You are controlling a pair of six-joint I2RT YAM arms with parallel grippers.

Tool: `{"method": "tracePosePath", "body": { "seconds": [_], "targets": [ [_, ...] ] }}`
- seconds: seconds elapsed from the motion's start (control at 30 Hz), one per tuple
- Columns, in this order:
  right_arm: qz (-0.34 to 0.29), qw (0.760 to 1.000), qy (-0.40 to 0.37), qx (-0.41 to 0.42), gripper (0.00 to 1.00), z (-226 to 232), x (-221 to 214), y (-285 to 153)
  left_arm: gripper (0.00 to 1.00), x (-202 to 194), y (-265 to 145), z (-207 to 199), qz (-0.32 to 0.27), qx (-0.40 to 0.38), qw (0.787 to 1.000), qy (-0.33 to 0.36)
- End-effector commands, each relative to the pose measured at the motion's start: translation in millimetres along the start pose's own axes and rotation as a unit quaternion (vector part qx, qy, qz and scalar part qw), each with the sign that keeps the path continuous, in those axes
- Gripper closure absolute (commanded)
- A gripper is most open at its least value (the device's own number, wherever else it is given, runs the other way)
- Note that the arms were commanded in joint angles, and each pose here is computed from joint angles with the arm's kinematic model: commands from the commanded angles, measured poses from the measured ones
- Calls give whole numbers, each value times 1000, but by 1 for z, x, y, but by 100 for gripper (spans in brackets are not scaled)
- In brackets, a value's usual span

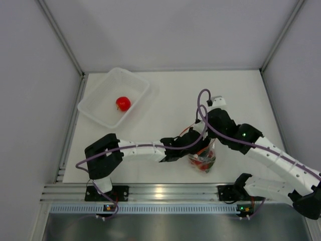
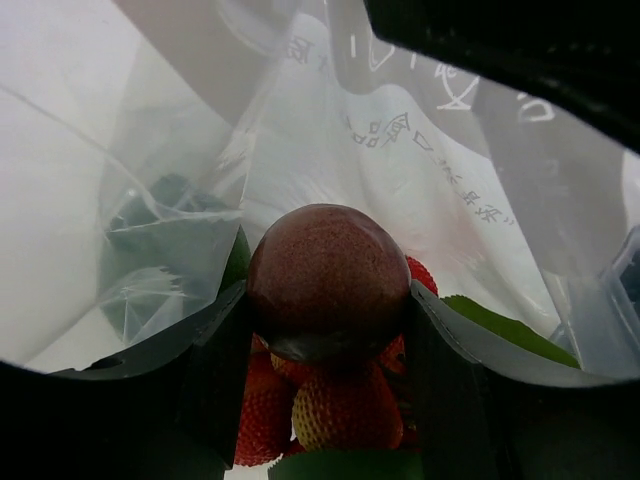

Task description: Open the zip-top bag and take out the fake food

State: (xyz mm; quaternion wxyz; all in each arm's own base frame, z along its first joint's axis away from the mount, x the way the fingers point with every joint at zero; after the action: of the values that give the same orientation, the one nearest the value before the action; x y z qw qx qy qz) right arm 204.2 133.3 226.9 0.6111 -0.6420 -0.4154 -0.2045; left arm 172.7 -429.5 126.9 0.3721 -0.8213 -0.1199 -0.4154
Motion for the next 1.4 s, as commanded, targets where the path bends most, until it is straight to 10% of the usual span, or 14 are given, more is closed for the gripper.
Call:
{"method": "tracePosePath", "body": {
  "seconds": [0.0,0.67,1.37],
  "targets": [
    [-46,998,20,35,100,10,25,0,100,31,-16,-15,-64,-19,998,6],
    [-88,993,42,58,100,34,7,-1,100,96,-54,2,-208,51,963,-164],
    [-117,992,47,2,100,33,22,-5,100,120,-145,-5,-242,-47,941,-232]
  ]
}}
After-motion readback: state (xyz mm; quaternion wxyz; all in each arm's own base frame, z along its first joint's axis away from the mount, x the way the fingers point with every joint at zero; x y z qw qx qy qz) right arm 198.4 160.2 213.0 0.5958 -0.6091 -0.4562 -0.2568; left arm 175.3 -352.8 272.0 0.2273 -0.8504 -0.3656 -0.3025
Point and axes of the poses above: each gripper's point midway between its finger pads, its own y axis out along the fingers, its own z axis along the line the jaws close on, x = y × z, the point moved 4 cm from there along -y, back along the fingers, and after that the axes turned 8 degrees about -y, right-handed, at the moved point
